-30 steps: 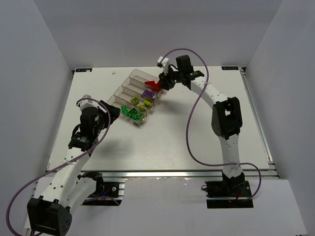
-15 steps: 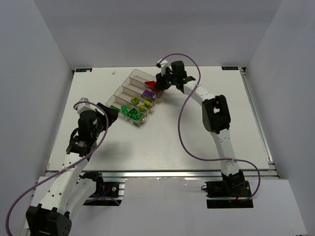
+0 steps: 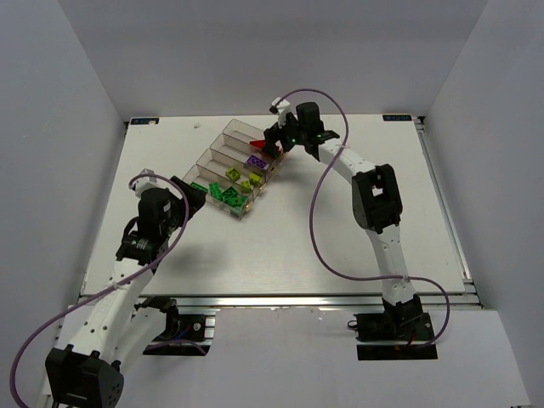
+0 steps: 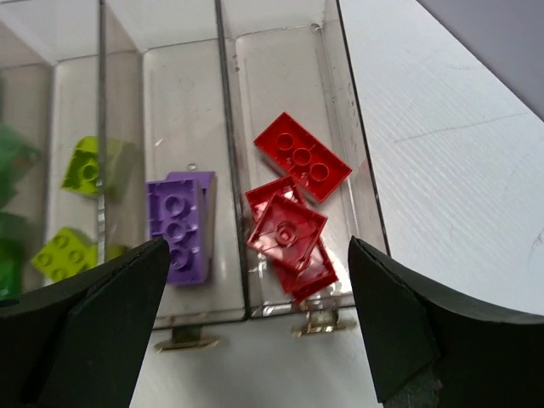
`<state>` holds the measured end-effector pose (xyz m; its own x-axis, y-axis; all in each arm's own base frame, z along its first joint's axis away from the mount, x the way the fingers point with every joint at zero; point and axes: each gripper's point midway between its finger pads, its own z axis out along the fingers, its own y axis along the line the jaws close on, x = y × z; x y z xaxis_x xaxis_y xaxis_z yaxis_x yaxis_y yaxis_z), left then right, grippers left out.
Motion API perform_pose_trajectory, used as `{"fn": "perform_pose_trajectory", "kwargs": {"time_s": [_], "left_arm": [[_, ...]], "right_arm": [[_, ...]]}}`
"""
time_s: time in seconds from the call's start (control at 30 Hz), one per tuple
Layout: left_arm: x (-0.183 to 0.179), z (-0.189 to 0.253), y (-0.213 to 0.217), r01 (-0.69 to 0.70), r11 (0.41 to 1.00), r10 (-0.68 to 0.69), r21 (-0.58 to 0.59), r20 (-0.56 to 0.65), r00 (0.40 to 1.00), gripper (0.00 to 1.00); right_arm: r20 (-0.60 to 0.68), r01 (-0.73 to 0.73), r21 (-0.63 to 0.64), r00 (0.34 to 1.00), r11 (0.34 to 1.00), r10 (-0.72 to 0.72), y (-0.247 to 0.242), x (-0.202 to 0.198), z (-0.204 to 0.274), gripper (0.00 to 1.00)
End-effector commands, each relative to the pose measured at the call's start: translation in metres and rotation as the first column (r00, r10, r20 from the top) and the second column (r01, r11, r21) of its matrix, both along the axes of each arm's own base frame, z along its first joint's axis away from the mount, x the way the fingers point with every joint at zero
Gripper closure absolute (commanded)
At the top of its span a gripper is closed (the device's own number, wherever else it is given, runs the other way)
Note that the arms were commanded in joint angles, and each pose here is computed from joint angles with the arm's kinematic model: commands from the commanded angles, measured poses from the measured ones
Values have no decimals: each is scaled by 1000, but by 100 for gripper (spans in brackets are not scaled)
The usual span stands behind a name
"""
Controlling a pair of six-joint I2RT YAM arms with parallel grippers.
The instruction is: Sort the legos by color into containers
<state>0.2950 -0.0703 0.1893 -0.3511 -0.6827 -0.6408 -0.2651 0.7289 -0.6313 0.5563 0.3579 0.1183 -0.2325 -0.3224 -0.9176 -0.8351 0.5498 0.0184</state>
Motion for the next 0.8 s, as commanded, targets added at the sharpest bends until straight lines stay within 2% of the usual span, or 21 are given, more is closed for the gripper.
{"fn": "perform_pose_trajectory", "kwargs": {"time_s": [0.0,0.07,0.2,0.23,0.3,0.33,0.37,0.47,0.53,0.67,0.73,0.77], "left_arm": [[5,21,8,-31,999,30,37,28,999,2],[6,26,8,-25,998,22,53,42,999,2],[11,41,3,8,998,-14,57,99,995,2],[14,48,0,24,998,-30,53,130,991,2],[17,56,-11,90,994,-98,56,156,983,2],[19,62,-15,116,991,-126,68,179,976,2],[20,65,-19,142,987,-153,73,189,970,2],[23,75,-32,218,972,-231,86,207,950,2],[24,83,-37,248,964,-263,93,232,937,2],[23,91,-41,272,957,-289,99,253,923,2],[22,96,-43,281,954,-298,100,267,917,2],[21,100,-45,291,952,-307,100,277,910,2]], "right_arm": [[75,3,78,997,997,-9,-10,-17,94,10],[66,-10,94,998,996,4,-22,-31,120,11],[-96,-20,126,995,992,32,-50,-65,137,11],[-141,-12,166,989,986,36,-57,-80,153,11],[-190,17,196,982,980,21,-80,-90,154,11],[-179,65,225,983,972,-24,-96,-93,179,11],[-197,110,224,978,968,-65,-105,-95,183,11],[-271,310,136,925,941,-265,-140,-92,186,11],[-255,414,70,887,908,-385,-165,-92,189,11],[-227,504,-50,835,862,-501,-203,-113,166,11],[-191,536,-55,823,843,-535,-215,-125,174,11],[-206,542,-77,813,837,-545,-219,-131,162,11]]}}
